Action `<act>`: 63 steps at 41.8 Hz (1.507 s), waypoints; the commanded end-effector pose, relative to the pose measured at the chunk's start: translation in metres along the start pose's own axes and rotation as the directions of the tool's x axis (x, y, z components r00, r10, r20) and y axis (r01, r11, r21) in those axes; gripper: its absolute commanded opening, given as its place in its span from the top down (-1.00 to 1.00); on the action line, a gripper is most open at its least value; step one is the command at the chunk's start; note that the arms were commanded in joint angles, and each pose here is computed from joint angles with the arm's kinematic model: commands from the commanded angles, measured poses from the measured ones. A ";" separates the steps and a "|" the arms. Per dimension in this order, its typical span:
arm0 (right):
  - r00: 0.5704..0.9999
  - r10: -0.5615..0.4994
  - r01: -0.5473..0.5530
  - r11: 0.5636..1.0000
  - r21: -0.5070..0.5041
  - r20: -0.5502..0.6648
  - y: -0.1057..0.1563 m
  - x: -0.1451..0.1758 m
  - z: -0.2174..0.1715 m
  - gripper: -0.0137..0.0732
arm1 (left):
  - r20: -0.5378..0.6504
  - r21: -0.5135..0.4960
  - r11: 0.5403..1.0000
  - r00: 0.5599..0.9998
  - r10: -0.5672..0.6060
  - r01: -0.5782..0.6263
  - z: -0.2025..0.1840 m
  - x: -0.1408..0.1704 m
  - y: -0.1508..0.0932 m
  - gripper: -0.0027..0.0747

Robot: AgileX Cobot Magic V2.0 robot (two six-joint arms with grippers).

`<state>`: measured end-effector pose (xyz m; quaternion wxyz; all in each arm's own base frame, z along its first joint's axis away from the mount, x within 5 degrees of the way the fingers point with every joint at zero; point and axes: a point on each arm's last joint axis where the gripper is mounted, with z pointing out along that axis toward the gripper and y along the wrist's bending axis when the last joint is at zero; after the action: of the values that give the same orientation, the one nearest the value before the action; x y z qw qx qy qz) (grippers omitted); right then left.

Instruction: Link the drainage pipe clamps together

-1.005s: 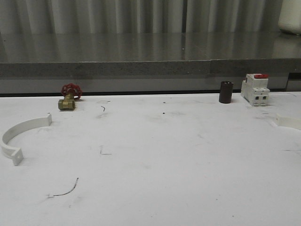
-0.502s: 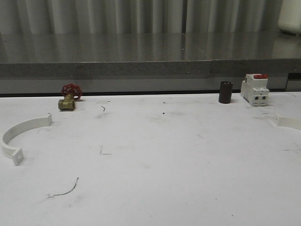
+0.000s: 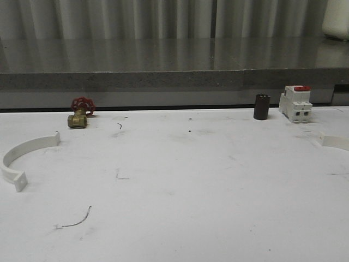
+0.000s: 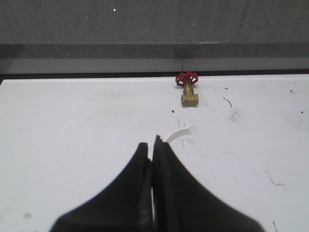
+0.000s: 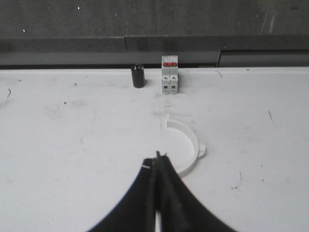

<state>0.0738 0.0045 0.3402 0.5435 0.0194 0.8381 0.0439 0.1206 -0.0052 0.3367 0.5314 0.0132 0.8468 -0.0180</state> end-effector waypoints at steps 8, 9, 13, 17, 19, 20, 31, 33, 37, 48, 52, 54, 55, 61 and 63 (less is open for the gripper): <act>0.998 -0.011 0.012 1.000 0.015 -0.068 -0.001 -0.006 0.010 0.94 | -0.063 0.007 1.000 0.998 -0.009 0.009 0.013 -0.006 -0.001 0.98; 0.997 -0.011 0.012 1.000 0.016 -0.078 -0.001 -0.006 0.010 0.91 | -0.071 0.007 1.000 0.997 -0.009 0.010 0.014 -0.005 -0.001 0.98; 0.992 -0.009 0.012 1.000 0.019 -0.124 -0.001 -0.003 0.014 0.61 | -0.104 0.007 1.000 0.995 -0.009 0.010 0.017 -0.003 -0.001 0.98; 0.988 -0.009 0.012 1.000 0.021 -0.152 -0.001 -0.002 0.017 0.11 | -0.123 0.007 1.000 0.992 -0.009 0.010 0.019 -0.002 -0.001 0.97; 0.987 -0.008 0.012 1.000 0.022 -0.161 -0.001 -0.002 0.018 -0.15 | -0.129 0.007 1.000 0.992 -0.009 0.010 0.020 -0.002 -0.001 0.90; 0.987 -0.008 0.012 1.000 0.022 -0.164 -0.001 -0.002 0.019 -0.25 | -0.133 0.007 1.000 0.991 -0.009 0.010 0.020 -0.001 -0.001 0.86; 0.985 -0.008 0.012 1.000 0.023 -0.173 -0.001 -0.002 0.021 -0.52 | -0.176 0.010 1.000 0.984 -0.007 0.009 0.031 0.001 -0.001 0.00; 0.985 -0.008 0.012 1.000 0.023 -0.173 -0.001 -0.002 0.021 -0.52 | -0.187 0.018 1.000 0.982 -0.006 0.010 0.034 0.001 -0.003 -0.04; 0.985 -0.008 0.012 1.000 0.023 -0.173 -0.001 -0.002 0.021 -0.52 | -0.223 0.048 0.999 0.975 0.013 -0.002 0.044 0.002 -0.008 -0.04; 0.985 -0.008 0.012 1.000 0.023 -0.173 -0.001 -0.002 0.021 -0.52 | -0.332 0.078 0.997 0.942 0.054 -0.030 0.085 -0.010 -0.017 -0.04; 0.985 -0.008 0.012 1.000 0.023 -0.173 -0.001 -0.002 0.021 -0.52 | -0.366 0.077 0.997 0.929 0.056 -0.029 0.105 -0.017 -0.019 -0.04; 0.985 -0.008 0.012 1.000 0.023 -0.173 -0.001 -0.002 0.021 -0.52 | -0.383 0.077 0.997 0.922 0.056 -0.029 0.116 -0.021 -0.020 -0.04; 0.985 -0.008 0.012 1.000 0.023 -0.173 -0.001 -0.002 0.021 -0.52 | -0.391 0.077 0.997 0.918 0.057 -0.029 0.121 -0.022 -0.020 -0.04; 0.985 -0.008 0.012 1.000 0.023 -0.173 -0.001 -0.002 0.021 -0.52 | -0.464 0.074 0.997 0.884 0.059 -0.027 0.157 -0.024 -0.022 -0.04; 0.985 -0.008 0.012 1.000 0.023 -0.173 -0.001 -0.002 0.021 -0.52 | -0.485 0.074 0.997 0.872 0.060 -0.027 0.167 -0.025 -0.023 -0.04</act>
<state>0.0893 0.0053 0.3204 0.4353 0.0202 0.8992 0.0386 0.2629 -0.0320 0.2758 0.2733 0.0558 0.9600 -0.0255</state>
